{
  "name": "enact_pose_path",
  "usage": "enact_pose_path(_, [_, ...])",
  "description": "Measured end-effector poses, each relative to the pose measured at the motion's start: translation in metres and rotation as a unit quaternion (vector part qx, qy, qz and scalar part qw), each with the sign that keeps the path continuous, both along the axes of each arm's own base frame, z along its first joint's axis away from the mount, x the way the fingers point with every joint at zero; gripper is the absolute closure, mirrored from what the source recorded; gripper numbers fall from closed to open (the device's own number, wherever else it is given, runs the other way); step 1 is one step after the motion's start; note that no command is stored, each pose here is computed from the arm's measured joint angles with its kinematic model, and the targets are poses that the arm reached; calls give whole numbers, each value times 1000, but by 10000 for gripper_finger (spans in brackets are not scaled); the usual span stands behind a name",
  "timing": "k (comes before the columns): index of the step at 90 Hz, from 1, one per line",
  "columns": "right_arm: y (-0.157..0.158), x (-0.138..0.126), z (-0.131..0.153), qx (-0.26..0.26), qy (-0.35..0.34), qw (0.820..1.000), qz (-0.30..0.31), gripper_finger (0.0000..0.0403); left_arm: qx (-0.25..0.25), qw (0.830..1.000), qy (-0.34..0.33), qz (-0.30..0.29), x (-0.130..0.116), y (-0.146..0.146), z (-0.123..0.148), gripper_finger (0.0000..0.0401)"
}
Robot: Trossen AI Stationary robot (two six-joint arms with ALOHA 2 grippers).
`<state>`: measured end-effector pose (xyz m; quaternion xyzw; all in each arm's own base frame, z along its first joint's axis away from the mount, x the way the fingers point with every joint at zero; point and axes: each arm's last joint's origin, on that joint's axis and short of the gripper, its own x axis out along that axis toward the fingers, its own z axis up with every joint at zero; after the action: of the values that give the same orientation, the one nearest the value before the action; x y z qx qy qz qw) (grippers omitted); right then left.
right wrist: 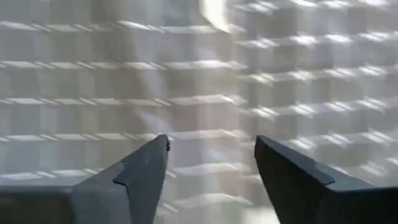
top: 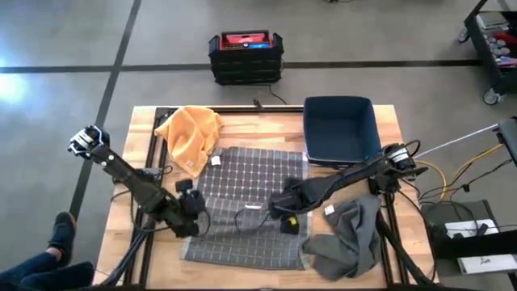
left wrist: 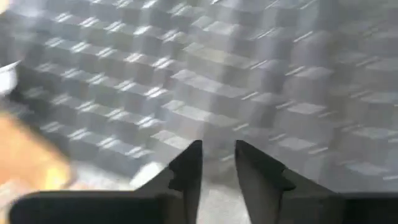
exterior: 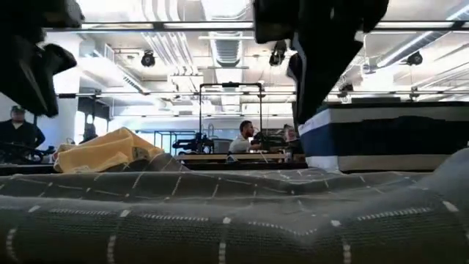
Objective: Fold towel
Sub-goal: Fold the gray patterned kitchen towel
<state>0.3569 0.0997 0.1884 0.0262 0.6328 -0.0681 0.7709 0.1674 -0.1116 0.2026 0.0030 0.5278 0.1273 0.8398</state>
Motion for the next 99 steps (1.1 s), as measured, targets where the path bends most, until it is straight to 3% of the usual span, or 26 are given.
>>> enact_pose_path(17, [-24,-9,-25,-7,13,1000,-11,150,-23,998,51,14,-3,32,-38,214])
enact_pose_path(32, [-28,-16,-43,-5,8,1000,-15,165,-40,994,76,72,-3,60,-56,204])
enact_pose_path(61, [-25,-29,-53,3,32,999,-16,195,-121,989,76,41,5,66,-55,265])
enact_pose_path(99, [-25,-31,-47,1,32,999,-2,196,-111,990,77,43,0,68,-62,339])
